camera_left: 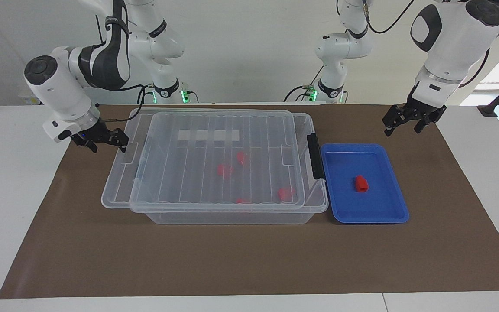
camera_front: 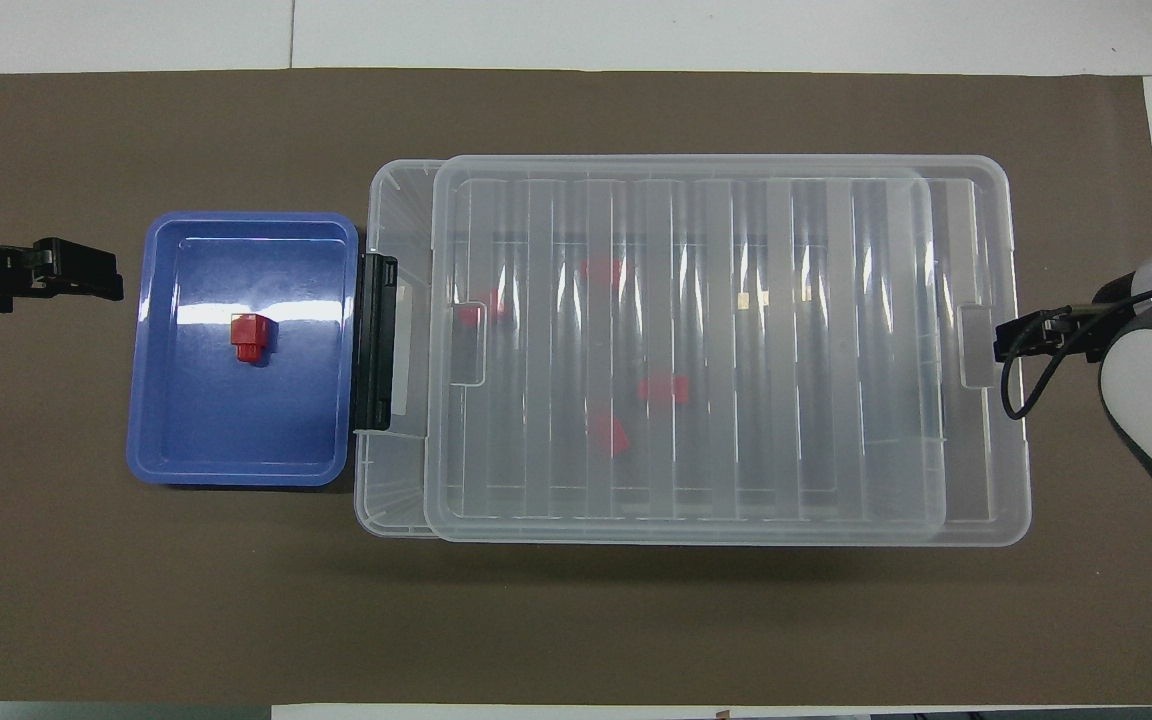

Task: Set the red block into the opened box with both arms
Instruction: 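Slide the clear lid away from the blue tray with the right gripper, then reach the left gripper down and grasp the red block in the tray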

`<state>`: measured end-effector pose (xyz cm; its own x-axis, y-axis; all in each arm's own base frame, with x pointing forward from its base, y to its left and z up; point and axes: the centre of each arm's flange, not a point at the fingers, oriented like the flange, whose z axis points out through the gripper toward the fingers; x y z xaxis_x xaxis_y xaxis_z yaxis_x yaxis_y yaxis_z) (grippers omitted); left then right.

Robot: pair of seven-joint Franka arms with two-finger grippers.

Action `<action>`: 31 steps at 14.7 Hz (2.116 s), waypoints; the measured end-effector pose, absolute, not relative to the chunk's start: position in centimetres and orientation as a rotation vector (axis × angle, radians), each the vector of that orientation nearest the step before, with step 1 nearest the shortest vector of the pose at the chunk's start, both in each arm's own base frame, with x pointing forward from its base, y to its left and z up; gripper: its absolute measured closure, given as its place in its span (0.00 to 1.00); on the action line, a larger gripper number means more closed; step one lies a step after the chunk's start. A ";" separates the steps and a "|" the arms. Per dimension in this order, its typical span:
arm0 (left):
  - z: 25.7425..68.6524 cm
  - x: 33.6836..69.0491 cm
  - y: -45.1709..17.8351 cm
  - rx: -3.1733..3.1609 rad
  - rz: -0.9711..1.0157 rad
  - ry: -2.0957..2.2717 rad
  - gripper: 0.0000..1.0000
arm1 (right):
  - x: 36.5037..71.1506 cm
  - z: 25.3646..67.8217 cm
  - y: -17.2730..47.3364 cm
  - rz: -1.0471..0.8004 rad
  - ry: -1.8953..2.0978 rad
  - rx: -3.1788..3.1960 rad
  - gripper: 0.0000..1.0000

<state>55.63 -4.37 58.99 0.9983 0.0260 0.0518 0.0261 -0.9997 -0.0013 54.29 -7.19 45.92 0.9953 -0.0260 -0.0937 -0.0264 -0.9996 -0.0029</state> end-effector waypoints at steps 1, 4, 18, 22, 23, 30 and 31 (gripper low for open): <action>59.0 55.6 -4.4 -3.138 -0.081 -0.041 0.00 | 54.3 45.9 -7.4 0.147 0.041 -3.134 0.00; 59.0 55.6 -4.4 -3.138 -0.081 -0.041 0.00 | 54.2 45.9 -8.1 0.147 0.024 -3.132 0.00; 58.8 55.4 -4.3 -3.137 -0.049 -0.043 0.00 | 53.5 46.0 -11.9 0.136 -0.022 -3.127 0.00; 58.6 55.4 -4.4 -3.137 -0.048 -0.040 0.00 | 53.3 46.1 -12.6 0.136 -0.036 -3.135 0.00; 58.3 55.5 -4.5 -3.137 -0.059 -0.037 0.00 | 53.3 46.1 -12.9 0.136 -0.039 -3.136 0.00; 50.2 55.8 -5.8 -3.141 -0.131 0.002 0.00 | 53.0 46.2 -13.9 0.140 -0.046 -3.144 0.00; 48.9 55.6 -6.2 -3.141 -0.133 0.015 0.00 | 52.9 46.2 -14.3 0.140 -0.049 -3.144 0.00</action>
